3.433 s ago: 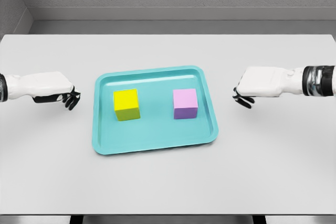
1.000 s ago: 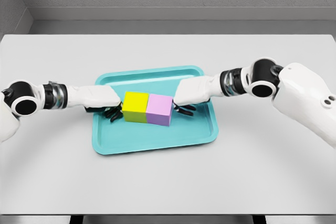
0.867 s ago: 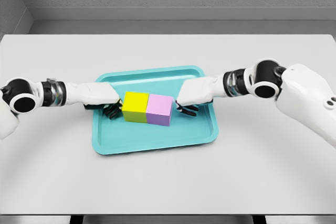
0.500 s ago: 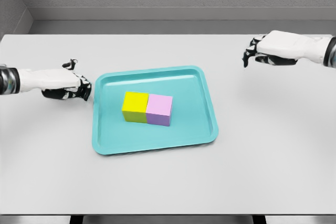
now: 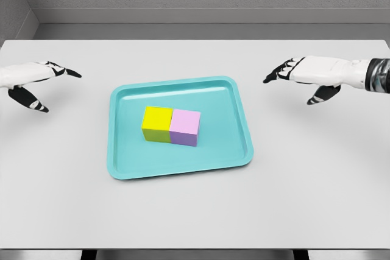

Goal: Push two cubes

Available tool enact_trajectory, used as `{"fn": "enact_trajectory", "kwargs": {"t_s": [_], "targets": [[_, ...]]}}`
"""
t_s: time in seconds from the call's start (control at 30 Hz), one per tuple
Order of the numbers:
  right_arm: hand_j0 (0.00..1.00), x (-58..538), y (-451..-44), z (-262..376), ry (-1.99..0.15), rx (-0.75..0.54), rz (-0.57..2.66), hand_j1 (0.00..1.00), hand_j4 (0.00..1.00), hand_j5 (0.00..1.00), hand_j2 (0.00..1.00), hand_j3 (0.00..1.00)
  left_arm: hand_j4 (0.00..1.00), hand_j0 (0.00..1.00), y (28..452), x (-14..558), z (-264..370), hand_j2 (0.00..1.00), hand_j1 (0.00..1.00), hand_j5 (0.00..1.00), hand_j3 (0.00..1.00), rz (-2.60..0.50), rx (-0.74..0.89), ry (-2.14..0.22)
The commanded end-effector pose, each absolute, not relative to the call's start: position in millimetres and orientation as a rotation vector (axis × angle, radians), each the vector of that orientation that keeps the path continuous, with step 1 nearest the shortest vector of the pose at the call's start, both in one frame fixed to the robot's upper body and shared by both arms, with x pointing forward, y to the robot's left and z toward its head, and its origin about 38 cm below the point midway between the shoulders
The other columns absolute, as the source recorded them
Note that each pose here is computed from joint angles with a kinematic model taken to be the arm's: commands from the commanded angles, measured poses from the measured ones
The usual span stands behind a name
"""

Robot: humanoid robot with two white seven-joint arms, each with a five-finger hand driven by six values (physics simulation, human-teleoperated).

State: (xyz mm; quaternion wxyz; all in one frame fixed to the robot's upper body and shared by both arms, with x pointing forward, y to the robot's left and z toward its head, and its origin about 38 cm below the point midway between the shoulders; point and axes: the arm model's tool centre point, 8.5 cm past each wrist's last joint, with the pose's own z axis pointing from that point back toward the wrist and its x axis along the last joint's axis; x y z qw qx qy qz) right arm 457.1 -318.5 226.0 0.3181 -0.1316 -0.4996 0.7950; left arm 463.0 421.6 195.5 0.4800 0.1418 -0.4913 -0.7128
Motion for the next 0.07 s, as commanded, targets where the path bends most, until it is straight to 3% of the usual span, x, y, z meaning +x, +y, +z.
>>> {"fn": "enact_trajectory", "kwargs": {"t_s": [0.0, 0.03], "targets": [[1.00, 456.9, -319.8, 226.5, -1.314, -0.346, 2.086, 1.00, 1.00, 1.00, 1.00, 1.00, 1.00, 1.00, 422.4, 463.3, 195.9, 1.00, 1.00, 1.00, 1.00, -1.729, 0.345, -1.203], [1.00, 456.9, -319.8, 226.5, -1.314, -0.346, 2.086, 1.00, 1.00, 1.00, 1.00, 1.00, 1.00, 1.00, 421.3, 463.5, 195.9, 1.00, 1.00, 1.00, 1.00, -1.730, 0.344, -1.205]]}}
